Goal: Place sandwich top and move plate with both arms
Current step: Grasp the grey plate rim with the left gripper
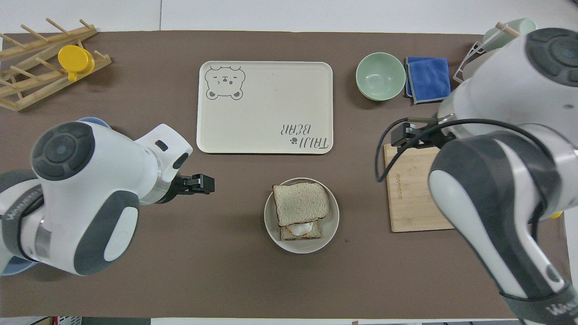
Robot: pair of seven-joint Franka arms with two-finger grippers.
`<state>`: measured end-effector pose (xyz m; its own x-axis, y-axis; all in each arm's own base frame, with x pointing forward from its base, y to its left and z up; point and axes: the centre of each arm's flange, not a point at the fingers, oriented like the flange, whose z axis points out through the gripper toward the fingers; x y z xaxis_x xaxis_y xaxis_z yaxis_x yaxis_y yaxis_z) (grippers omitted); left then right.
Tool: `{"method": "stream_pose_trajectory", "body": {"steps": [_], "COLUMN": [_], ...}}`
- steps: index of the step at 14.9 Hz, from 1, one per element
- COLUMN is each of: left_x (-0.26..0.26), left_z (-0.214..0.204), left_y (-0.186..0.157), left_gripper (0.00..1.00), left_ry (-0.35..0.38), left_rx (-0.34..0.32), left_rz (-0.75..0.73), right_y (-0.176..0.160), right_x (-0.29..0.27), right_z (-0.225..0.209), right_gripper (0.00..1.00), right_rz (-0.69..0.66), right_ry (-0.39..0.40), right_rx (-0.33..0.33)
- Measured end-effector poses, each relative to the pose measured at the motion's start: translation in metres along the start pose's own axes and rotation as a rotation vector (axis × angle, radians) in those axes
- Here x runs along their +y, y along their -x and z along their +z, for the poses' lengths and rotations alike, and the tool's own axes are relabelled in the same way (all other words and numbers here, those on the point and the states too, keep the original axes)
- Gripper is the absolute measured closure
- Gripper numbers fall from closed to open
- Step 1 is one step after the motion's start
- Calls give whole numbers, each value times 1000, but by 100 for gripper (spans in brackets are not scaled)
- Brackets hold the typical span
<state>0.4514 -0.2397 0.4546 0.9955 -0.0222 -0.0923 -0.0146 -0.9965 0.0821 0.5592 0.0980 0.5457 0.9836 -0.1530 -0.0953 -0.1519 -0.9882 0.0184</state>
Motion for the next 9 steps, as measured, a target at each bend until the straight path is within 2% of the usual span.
{"method": "stream_pose_trajectory", "body": {"steps": [2,5,8,9], "left_x": [17,44,62,67], "left_z": [40,91,110,112], "left_y": [10,28,44,47], "left_gripper": [0,0,1,4], "left_ry": [20,64,73,73], "left_rx": [1,15,18,19], "left_rz": [12,10,37,45], "right_y": [-4,-2,7,12], "right_x": [49,84,99,99], "right_z": [-13,-23,-32,-35], "right_gripper": [0,0,0,0], "right_rz": [49,59,8,-3], "right_ry": [-10,-14,-15,-14], "right_rx": [3,-1,-15,-27]}}
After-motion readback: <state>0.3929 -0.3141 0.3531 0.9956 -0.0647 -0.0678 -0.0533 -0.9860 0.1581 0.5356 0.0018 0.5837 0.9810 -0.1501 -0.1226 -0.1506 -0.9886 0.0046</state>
